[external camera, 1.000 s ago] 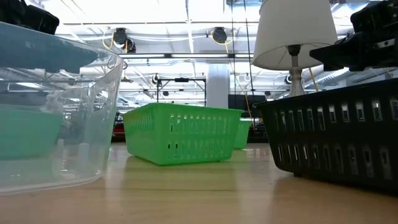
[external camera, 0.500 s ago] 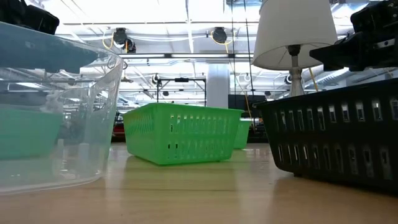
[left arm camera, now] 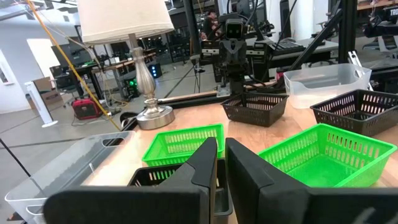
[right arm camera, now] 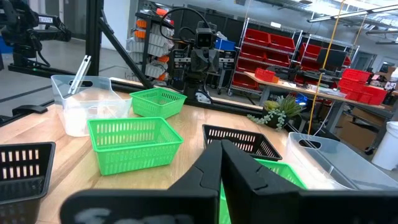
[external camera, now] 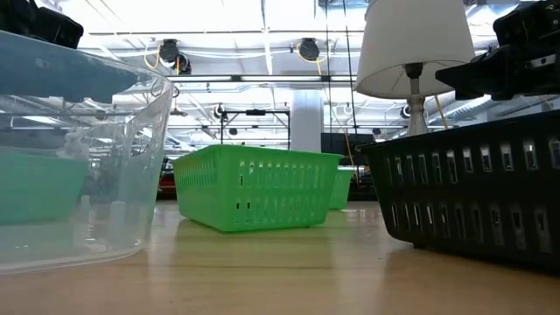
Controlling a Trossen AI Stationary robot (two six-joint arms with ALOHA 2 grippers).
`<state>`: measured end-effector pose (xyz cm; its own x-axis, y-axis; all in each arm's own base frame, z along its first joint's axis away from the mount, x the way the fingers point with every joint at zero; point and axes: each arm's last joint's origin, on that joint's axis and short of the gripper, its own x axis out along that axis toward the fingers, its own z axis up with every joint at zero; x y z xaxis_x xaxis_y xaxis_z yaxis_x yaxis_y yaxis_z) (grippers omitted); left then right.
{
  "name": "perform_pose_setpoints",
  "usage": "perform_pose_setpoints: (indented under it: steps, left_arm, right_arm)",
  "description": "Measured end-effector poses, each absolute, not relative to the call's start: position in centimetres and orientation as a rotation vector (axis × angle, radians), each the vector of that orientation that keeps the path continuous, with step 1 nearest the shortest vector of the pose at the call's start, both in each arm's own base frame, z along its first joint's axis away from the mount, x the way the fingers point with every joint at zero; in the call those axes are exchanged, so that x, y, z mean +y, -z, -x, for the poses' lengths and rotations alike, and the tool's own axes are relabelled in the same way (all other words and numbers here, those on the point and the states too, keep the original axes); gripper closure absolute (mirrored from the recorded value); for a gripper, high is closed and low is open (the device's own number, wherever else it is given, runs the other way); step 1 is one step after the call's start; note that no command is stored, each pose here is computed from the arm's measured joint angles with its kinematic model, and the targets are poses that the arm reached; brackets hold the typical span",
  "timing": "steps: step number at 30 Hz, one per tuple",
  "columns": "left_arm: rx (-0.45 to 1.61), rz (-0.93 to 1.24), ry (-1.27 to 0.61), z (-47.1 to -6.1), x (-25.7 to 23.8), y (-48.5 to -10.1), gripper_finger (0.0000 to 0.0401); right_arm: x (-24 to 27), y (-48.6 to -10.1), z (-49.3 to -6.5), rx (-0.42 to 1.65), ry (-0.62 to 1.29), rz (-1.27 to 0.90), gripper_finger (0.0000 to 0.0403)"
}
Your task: Stack baskets by color
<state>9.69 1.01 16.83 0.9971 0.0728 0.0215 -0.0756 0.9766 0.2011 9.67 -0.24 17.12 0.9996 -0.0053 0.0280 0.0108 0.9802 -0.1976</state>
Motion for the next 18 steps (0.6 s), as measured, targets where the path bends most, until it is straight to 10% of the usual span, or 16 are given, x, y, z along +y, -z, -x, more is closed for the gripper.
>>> perform_pose_setpoints:
  steps: [18]
  left_arm:
    - [-0.014, -0.203, -0.075, -9.69, 1.01, -16.82, 0.0364]
  right_arm:
    - [-0.24, -17.13, -9.67, -0.027, 0.012, 0.412, 0.0401]
